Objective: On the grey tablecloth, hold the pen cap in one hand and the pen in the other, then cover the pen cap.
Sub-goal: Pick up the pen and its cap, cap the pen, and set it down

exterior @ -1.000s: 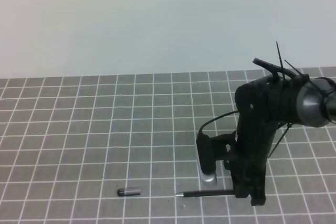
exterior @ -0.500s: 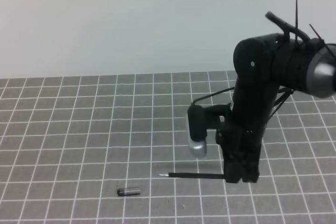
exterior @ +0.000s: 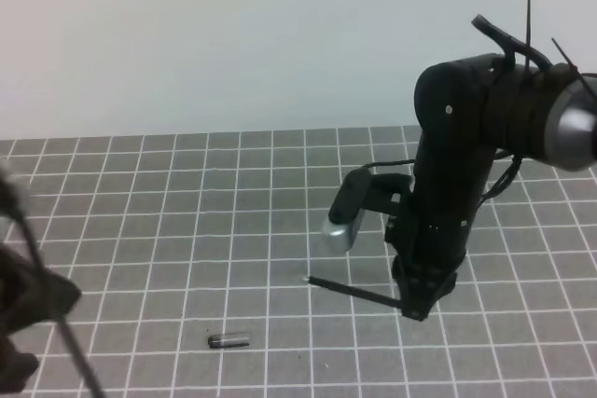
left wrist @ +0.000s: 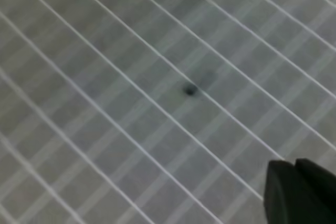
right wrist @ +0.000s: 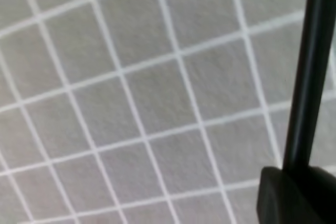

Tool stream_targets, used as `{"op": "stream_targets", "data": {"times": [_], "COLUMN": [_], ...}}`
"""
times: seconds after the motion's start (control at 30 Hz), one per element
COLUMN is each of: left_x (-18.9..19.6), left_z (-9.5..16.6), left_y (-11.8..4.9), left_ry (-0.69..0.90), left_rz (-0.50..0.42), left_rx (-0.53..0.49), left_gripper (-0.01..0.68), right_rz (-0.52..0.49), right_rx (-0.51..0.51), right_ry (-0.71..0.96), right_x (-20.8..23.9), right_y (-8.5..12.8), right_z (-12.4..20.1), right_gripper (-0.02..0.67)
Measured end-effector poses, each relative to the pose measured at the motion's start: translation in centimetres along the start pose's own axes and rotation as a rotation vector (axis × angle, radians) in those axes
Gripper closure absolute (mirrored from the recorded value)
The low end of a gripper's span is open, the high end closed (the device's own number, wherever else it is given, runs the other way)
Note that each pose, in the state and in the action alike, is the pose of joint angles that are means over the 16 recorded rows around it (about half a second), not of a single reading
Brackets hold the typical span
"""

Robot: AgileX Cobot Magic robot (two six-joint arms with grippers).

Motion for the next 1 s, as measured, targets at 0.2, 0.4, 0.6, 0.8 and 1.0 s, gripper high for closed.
{"op": "stream_targets", "data": {"times": [0.2,0.4,0.6,0.8,1.0], "left_x": [-3.3,-7.3,-11.1,-14.1,-16.3], "left_z": [-1.1,-2.0,-2.3,-2.6,-2.6], "left_y": [1.3,2.4,2.6,2.6,1.9], "left_ry": [0.115,0.187,0.257,0.302,0.34], "left_rz": [0.177,0.286,0.332,0.307,0.292], "left_rx": [0.011,-0.012,-0.098,-0.228,-0.394], "left_gripper": [0.675,0.674,0.672,0.655,0.542], "right_rz": [0.041,0.058,0.066,0.072,0.078], "right_rx": [-0.096,-0.169,-0.24,-0.282,-0.3], "right_ry": [0.03,0.038,0.039,0.056,0.088], "right_x": [0.2,0.4,0.6,0.4,0.0], "right_y": [-1.3,-2.4,-3.2,-3.4,-3.3], "right_z": [1.1,2.1,2.8,3.4,4.3], "right_gripper": [0.652,0.652,0.652,0.652,0.652]}}
Point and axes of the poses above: a point on each arm's last joint axis where the gripper is mounted, x pointing back along that axis away from the gripper, y along the wrist's bending axis when the last joint is at zero, z = x × y, the point moved 6 cm from there along -x, pointing out along that axis toward the gripper, and after that the axes turned 3 degrees about -x, right-handed, at the moved point
